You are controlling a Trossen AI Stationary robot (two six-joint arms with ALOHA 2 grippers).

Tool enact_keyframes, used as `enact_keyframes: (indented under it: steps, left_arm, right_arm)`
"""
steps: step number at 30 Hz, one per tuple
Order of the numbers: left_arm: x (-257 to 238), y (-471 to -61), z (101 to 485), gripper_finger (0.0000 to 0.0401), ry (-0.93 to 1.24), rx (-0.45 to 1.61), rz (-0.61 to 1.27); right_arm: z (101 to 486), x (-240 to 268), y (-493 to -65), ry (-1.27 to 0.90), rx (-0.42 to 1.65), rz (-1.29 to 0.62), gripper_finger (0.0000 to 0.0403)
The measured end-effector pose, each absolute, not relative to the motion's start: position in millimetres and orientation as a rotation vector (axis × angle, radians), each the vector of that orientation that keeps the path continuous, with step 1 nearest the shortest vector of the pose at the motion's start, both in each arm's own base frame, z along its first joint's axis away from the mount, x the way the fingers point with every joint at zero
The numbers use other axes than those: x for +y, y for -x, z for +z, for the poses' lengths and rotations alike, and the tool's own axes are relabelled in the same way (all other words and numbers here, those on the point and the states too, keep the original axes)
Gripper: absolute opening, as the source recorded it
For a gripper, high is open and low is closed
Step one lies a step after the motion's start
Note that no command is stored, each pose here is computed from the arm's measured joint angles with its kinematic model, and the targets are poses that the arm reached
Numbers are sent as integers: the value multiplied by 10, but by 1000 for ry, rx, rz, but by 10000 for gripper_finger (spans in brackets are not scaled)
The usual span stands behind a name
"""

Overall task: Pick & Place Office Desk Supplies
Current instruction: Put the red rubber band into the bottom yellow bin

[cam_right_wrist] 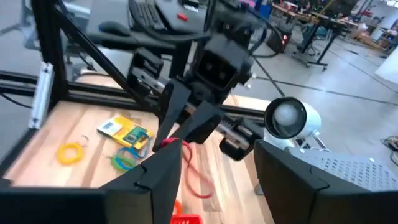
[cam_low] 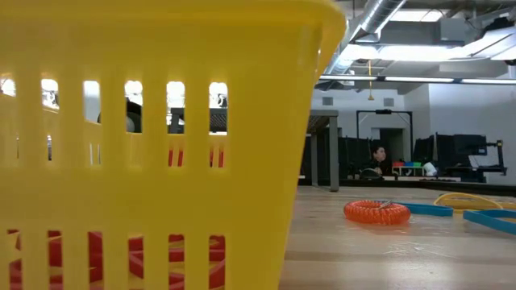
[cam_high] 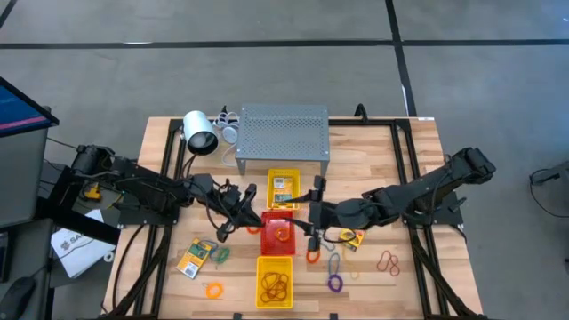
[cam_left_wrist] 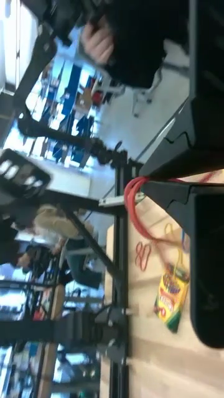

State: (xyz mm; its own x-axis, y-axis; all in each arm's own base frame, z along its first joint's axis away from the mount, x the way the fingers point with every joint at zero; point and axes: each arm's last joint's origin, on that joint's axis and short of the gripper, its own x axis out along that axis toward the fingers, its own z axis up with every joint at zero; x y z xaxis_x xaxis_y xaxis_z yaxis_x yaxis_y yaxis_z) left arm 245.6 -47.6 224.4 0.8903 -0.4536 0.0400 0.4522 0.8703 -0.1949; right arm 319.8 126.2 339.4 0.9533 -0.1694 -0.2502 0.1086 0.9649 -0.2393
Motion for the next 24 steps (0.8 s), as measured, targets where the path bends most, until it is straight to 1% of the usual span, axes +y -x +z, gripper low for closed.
enact_keyframes:
  steps: [7, 12, 21, 24]
  left_arm:
    - [-696, -2400, 2279, 5, 135, -8, -593]
    - [-896, -2419, 2327, 4, 75, 74, -661]
    - [-1078, -2470, 2380, 5, -14, 128, -715]
    - [-1084, -2509, 2353, 5, -22, 158, -707]
  right_arm:
    - [3422, 1331, -3061, 246, 313, -108, 183]
    - [3384, 1372, -3027, 204, 344, -102, 180]
    - [3395, 1422, -3011, 93, 323, -104, 179]
    - [3373, 1466, -3025, 55, 232, -88, 178]
